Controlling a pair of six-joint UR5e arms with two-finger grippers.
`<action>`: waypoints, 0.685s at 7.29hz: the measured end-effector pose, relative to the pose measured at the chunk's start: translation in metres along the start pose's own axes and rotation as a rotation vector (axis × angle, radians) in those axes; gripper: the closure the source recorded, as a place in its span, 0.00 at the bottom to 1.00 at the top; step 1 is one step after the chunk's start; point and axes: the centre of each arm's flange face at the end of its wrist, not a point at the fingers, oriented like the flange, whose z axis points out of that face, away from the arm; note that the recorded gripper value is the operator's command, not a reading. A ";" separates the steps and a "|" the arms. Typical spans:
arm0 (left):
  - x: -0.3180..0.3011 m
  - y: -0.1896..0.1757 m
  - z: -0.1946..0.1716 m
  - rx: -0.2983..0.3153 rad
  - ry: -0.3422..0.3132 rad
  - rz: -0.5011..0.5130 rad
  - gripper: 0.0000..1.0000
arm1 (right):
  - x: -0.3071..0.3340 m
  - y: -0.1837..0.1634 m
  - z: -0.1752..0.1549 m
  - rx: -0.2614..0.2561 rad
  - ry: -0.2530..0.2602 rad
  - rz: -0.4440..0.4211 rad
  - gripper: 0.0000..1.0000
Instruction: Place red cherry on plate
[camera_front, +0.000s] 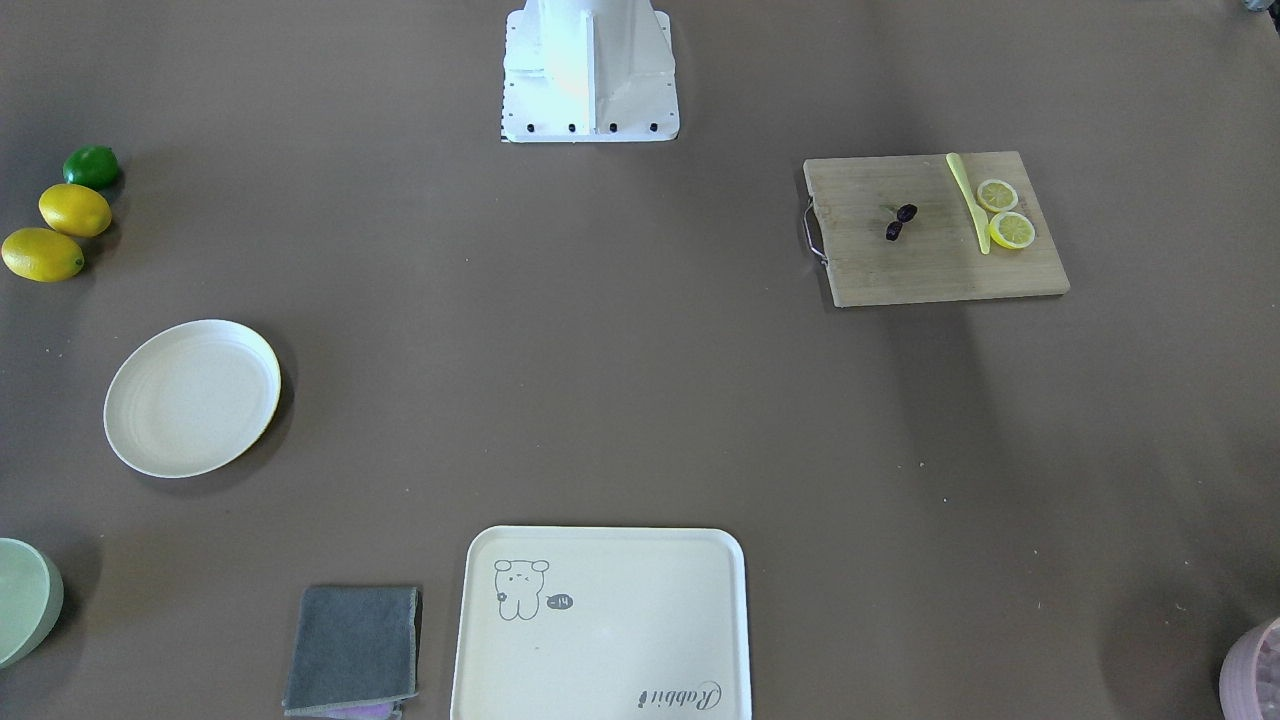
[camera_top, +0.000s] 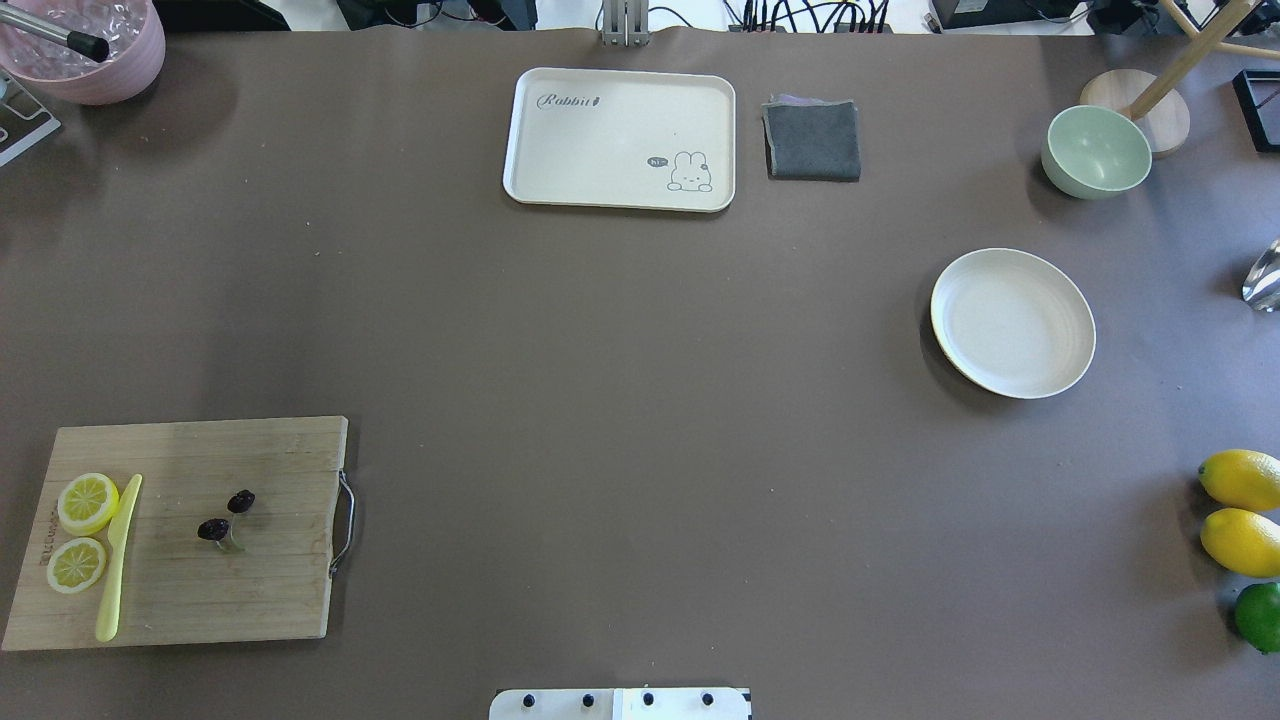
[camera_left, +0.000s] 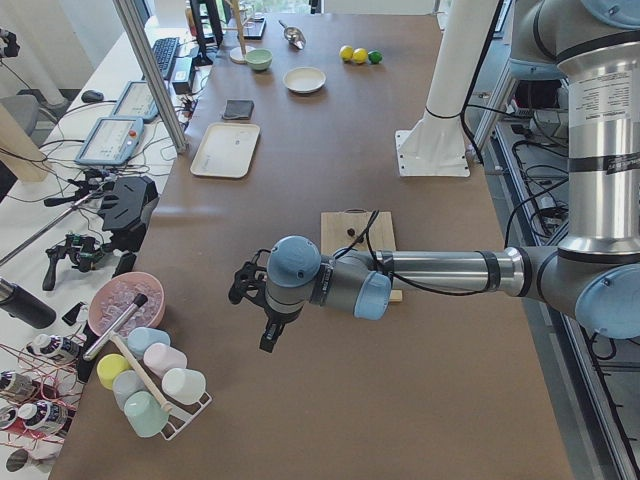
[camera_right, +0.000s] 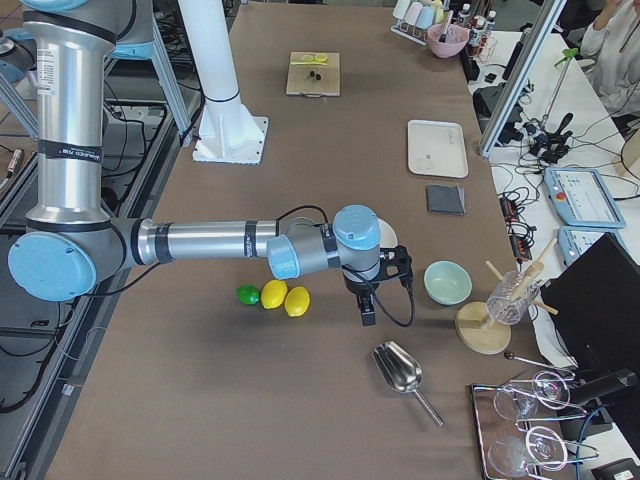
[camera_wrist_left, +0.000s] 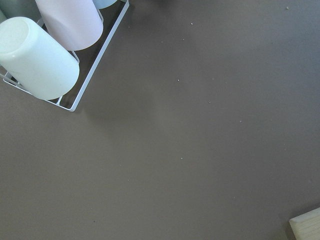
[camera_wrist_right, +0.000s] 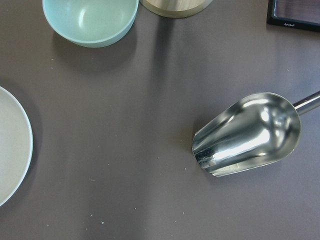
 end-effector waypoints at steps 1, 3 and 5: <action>0.003 -0.002 -0.001 0.003 0.002 0.005 0.02 | 0.000 0.000 0.000 0.000 0.000 0.001 0.00; 0.006 -0.002 0.000 0.001 0.008 0.004 0.03 | 0.000 0.000 0.000 -0.002 -0.007 0.009 0.00; 0.007 0.000 0.004 -0.007 0.014 0.002 0.03 | -0.002 0.001 0.000 -0.003 -0.017 0.012 0.00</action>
